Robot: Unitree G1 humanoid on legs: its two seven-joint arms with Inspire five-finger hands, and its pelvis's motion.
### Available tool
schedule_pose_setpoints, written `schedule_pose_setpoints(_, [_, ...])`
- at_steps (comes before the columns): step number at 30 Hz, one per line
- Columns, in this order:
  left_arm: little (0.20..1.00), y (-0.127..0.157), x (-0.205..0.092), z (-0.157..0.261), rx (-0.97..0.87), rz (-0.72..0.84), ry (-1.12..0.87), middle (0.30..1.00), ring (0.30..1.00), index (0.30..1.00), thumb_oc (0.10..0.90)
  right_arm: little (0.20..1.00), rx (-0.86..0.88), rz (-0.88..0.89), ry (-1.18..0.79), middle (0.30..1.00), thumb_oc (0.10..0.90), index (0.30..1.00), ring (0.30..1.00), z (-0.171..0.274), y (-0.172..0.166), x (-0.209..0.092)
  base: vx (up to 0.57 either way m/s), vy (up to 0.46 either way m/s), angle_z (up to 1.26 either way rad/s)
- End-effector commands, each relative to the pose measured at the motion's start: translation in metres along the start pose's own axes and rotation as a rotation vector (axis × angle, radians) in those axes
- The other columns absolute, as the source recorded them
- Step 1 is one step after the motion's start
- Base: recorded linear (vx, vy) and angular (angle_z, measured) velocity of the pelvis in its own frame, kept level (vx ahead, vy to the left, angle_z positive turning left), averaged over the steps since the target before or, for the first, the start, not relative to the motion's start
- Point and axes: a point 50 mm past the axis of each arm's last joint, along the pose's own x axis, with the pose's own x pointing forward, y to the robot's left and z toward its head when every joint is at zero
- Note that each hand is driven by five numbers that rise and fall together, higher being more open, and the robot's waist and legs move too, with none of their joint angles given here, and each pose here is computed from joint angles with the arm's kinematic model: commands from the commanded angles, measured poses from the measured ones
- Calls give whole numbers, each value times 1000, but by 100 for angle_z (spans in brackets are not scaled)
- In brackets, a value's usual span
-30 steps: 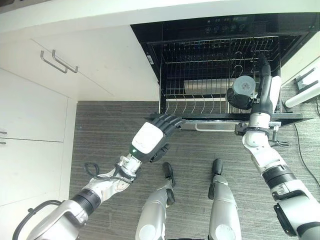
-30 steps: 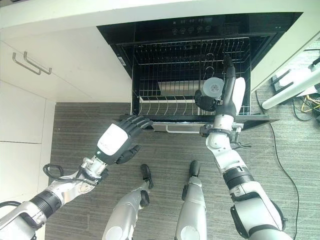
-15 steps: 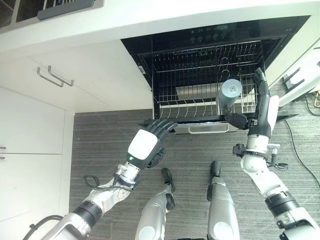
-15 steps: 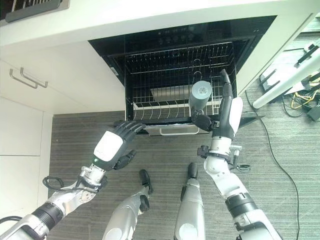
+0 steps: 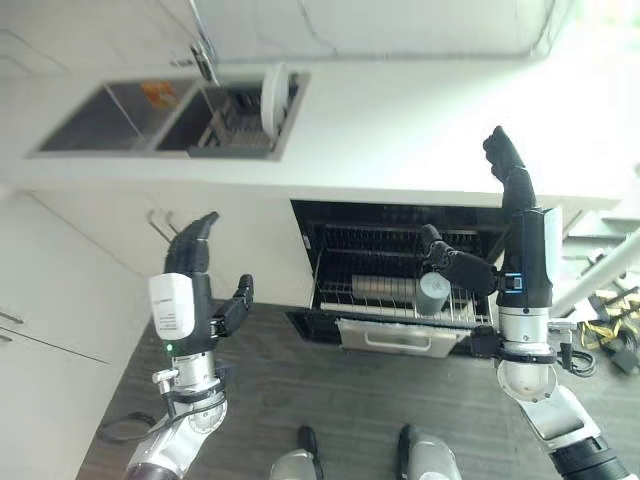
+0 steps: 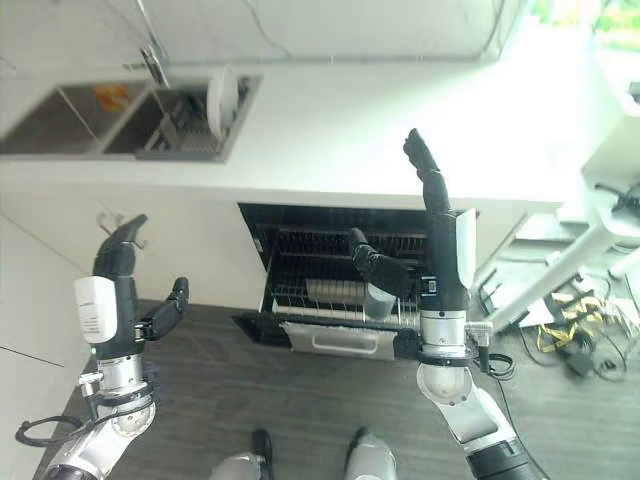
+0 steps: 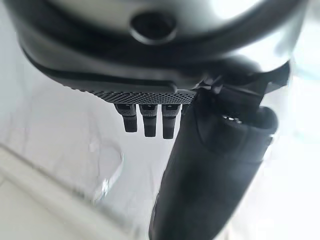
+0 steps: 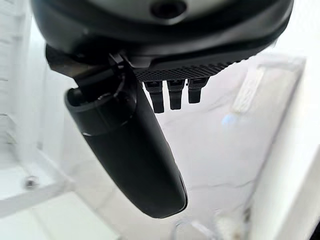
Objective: Place the dishes in the dishwasher.
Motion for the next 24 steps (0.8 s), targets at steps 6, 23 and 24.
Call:
schedule_pose_setpoints(6, [900, 23, 48, 25, -563, 202, 121, 900, 900, 900, 800, 900, 237, -93, -54, 900, 800, 900, 900, 22, -30, 25, 21, 525, 108])
schedule_pose_setpoints(23, [900, -45, 13, -10, -578, -407, 573, 900, 900, 900, 800, 900, 383, -198, 29, 900, 800, 900, 900, 4, -54, -4, 82, 254, 13])
schedule_pose_setpoints(24, [900, -51, -7, -23, -506, -489, 644, 900, 900, 900, 800, 900, 382, -206, 30, 900, 800, 900, 900, 3, -59, -5, 218, 39, 44])
